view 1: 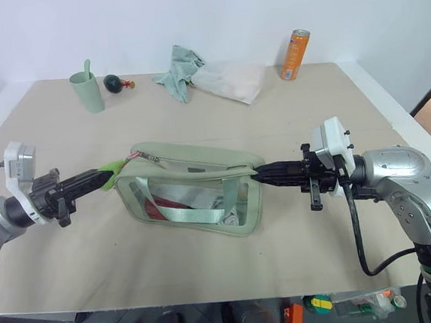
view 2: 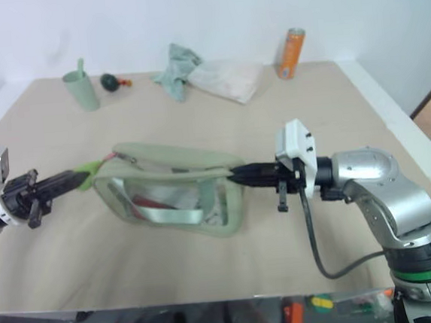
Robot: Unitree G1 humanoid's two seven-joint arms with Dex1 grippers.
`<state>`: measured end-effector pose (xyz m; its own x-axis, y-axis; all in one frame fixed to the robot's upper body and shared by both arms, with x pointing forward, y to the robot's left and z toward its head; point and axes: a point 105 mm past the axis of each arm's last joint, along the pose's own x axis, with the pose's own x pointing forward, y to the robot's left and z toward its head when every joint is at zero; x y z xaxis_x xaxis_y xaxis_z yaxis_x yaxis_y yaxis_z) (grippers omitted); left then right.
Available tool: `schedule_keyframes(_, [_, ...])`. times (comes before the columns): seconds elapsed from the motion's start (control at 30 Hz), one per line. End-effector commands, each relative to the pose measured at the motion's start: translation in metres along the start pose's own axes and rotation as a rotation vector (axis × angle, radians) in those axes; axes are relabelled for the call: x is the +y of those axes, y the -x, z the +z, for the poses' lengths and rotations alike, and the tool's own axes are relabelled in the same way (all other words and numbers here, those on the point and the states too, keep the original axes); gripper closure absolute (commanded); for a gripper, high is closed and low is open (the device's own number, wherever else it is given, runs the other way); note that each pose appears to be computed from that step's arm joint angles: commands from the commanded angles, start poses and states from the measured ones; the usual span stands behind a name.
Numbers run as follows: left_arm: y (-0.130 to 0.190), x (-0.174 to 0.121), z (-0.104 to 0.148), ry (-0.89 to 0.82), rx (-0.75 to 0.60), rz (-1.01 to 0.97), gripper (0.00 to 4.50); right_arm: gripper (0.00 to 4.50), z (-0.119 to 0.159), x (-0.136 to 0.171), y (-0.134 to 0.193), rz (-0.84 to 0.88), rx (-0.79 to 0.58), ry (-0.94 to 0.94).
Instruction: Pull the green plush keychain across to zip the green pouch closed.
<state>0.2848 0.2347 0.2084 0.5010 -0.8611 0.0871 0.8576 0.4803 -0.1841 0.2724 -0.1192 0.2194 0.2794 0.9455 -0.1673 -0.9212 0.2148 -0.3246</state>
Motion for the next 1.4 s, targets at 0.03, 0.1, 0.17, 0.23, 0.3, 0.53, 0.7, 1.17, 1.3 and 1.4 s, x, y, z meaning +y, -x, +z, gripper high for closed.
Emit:
schedule_keyframes(0.03, [-0.015, -0.006, 0.022, -0.073, -0.064, -0.022, 4.44, 4.50, 0.005, 0.000, -0.002, 0.008, -0.001, 0.037])
schedule_keyframes(0.1, [-0.026, -0.010, 0.035, -0.101, -0.108, -0.055, 4.44, 4.50, 0.005, 0.000, -0.002, 0.012, -0.002, 0.038])
schedule_keyframes(0.17, [-0.042, -0.019, 0.050, -0.132, -0.149, -0.110, 4.44, 4.50, 0.005, -0.001, -0.004, 0.013, -0.003, 0.040])
schedule_keyframes(0.23, [-0.056, -0.032, 0.061, -0.147, -0.173, -0.184, 4.44, 4.50, 0.006, -0.001, -0.005, 0.015, -0.004, 0.043])
schedule_keyframes(0.3, [-0.068, -0.045, 0.062, -0.158, -0.154, -0.262, 4.44, 4.50, 0.006, -0.001, -0.006, 0.013, -0.008, 0.045])
schedule_keyframes(0.53, [-0.078, -0.054, 0.033, -0.131, 0.020, -0.349, 4.44, 4.50, 0.007, 0.001, -0.006, 0.000, -0.012, 0.048])
schedule_keyframes(0.7, [-0.072, -0.044, 0.023, -0.106, 0.038, -0.316, 4.44, 4.50, 0.007, 0.003, -0.004, -0.009, -0.007, 0.046])
schedule_keyframes(1.17, [-0.061, -0.055, 0.039, -0.133, -0.043, -0.344, 1.46, 4.50, 0.008, -0.002, -0.006, 0.003, -0.012, 0.052])
schedule_keyframes(1.3, [-0.048, -0.052, 0.049, -0.124, -0.077, -0.305, 1.46, 4.50, 0.007, -0.002, -0.008, 0.009, -0.013, 0.051])
schedule_keyframes(1.4, [-0.035, -0.043, 0.061, -0.127, -0.122, -0.240, 1.46, 4.50, 0.007, -0.001, -0.008, 0.014, -0.015, 0.050])
